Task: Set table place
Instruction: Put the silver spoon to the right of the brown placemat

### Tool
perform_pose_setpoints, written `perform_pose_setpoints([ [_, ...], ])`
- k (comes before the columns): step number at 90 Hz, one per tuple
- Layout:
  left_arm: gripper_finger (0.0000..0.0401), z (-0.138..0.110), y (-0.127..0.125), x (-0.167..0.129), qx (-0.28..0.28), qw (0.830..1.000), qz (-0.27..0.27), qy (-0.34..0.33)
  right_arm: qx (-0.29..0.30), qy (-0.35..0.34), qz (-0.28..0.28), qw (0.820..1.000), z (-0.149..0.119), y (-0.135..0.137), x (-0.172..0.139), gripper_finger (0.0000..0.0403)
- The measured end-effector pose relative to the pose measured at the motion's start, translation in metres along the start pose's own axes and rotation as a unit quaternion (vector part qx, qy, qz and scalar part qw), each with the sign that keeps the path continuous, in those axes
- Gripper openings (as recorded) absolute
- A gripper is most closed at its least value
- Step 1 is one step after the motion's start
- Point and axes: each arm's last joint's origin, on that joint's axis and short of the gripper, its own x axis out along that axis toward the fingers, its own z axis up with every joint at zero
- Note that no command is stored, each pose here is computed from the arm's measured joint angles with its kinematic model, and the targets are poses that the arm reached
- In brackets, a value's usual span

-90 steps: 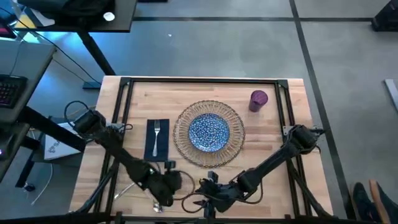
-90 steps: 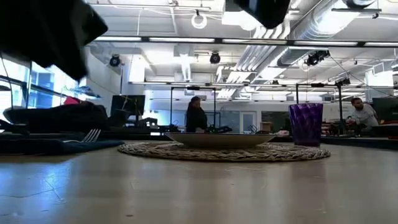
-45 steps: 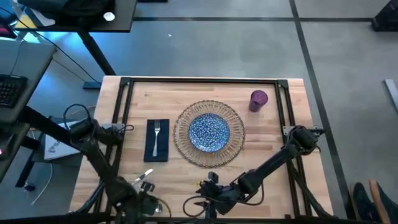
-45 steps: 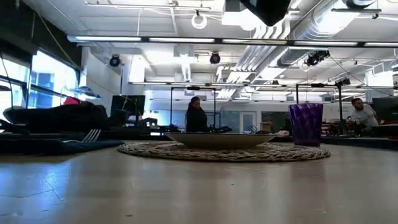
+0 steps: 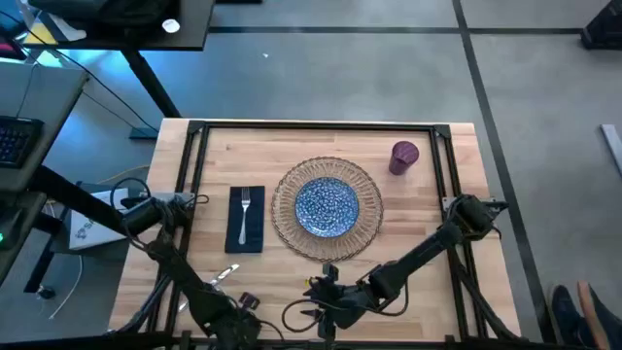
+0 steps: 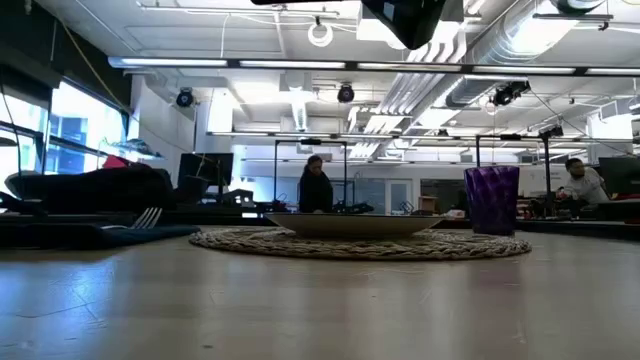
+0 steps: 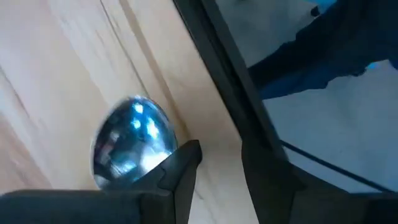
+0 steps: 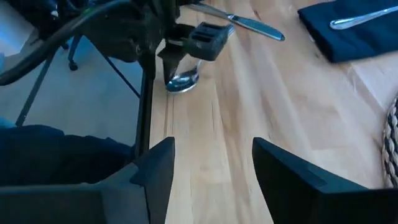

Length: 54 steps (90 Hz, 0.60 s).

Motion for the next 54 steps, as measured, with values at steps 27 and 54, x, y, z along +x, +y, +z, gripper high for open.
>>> perform_pose_setpoints([
  [27, 0.0115, 0.019, 0.061, -0.013, -0.007, 0.988, 0.148, -0.045, -0.005, -0.005, 0.001, 1.000, 0.001, 0.000, 0.000, 0.0185],
  [54, 0.0115, -0.003, 0.056, -0.066, -0.106, 0.984, 0.147, 0.003, 0.004, -0.015, -0.013, 1.000, 0.001, 0.000, 0.000, 0.0185],
])
